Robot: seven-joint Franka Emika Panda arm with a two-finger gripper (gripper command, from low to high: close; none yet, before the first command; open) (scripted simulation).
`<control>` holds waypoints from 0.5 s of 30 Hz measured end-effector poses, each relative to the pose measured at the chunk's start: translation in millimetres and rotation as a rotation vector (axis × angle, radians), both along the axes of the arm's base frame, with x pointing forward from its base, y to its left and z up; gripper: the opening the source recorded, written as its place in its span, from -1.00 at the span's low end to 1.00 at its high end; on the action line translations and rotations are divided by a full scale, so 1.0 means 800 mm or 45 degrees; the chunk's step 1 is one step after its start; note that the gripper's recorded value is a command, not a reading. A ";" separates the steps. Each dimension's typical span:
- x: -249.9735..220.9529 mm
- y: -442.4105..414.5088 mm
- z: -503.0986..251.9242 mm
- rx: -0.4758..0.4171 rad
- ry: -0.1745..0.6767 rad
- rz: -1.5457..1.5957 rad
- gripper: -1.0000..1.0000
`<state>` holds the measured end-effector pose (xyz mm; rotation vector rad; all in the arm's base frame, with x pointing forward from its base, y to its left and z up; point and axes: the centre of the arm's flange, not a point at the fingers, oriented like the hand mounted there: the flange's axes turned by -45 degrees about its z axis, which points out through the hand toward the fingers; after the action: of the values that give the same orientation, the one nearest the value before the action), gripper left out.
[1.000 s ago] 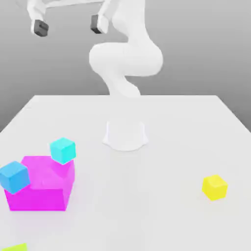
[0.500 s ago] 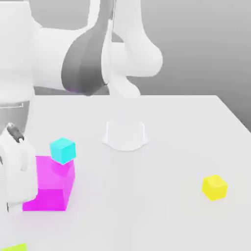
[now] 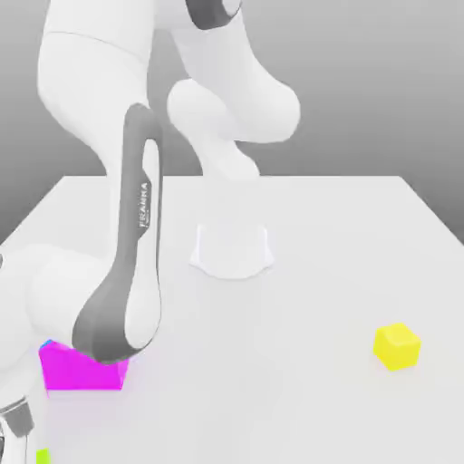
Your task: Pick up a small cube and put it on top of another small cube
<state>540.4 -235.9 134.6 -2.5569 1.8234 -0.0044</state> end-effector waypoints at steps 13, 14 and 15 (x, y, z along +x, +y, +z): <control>-0.074 -0.011 0.150 -0.030 0.020 -0.154 -1.00; -0.086 -0.011 0.160 -0.033 0.022 -0.177 -1.00; -0.098 -0.011 0.169 -0.036 0.024 -0.201 -1.00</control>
<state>462.2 -244.9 269.9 -2.4312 2.0415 -0.0070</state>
